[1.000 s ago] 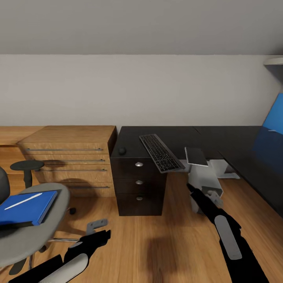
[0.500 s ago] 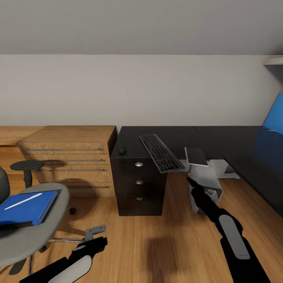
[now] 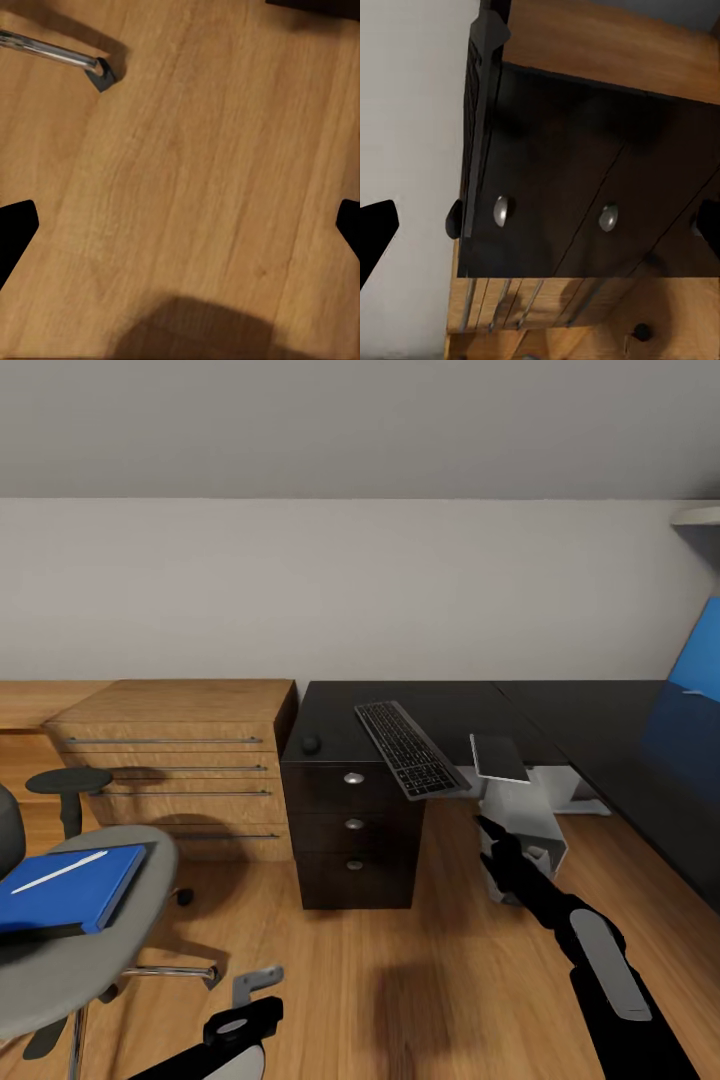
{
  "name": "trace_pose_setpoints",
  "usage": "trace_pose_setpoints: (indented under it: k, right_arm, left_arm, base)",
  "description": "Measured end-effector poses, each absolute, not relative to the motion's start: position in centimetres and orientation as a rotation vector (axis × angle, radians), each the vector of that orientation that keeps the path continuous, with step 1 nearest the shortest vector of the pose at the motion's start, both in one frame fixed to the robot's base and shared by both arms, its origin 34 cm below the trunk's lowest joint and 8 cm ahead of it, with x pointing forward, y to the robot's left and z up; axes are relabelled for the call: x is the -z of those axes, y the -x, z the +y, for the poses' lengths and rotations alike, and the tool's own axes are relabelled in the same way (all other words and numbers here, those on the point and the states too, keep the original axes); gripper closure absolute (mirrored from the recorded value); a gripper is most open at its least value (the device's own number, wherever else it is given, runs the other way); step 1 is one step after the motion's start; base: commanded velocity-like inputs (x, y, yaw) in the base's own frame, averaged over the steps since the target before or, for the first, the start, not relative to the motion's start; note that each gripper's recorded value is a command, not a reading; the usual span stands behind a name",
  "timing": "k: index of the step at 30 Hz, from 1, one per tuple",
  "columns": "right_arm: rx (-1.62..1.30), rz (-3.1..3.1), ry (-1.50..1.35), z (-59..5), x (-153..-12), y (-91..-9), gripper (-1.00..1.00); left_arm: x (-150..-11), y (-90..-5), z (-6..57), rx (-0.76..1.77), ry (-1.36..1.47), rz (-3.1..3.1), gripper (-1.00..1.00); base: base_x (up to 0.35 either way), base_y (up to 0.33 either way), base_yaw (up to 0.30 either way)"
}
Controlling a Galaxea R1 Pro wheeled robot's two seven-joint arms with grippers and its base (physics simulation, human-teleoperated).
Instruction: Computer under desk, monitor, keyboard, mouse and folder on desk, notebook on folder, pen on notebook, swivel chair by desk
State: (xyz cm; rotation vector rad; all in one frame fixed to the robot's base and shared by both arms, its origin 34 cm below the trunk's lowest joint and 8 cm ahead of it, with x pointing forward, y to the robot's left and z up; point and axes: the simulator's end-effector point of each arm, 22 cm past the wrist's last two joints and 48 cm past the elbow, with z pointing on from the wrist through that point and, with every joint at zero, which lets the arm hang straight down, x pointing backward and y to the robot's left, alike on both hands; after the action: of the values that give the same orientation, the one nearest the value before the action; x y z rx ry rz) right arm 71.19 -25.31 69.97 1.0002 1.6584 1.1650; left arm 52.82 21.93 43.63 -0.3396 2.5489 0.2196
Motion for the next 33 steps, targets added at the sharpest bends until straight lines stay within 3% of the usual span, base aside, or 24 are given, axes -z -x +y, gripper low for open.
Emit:
trace_pose_setpoints:
  k: [7,33]
  right_arm:
    - [-1.283,1.661,-1.009,-23.8,-70.5,-70.8,-1.00]
    - [-1.296,1.667,-1.009,-23.3,-70.5,-70.7,-1.00]
  left_arm:
    - [-43.5,-52.7,21.8,-0.224,0.340,2.552,-1.00]
    - [-43.3,-52.4,20.8,-0.209,0.327,2.560,-1.00]
  base:
    - [0.134,0.000,0.000]
    - [0.139,0.024,0.000]
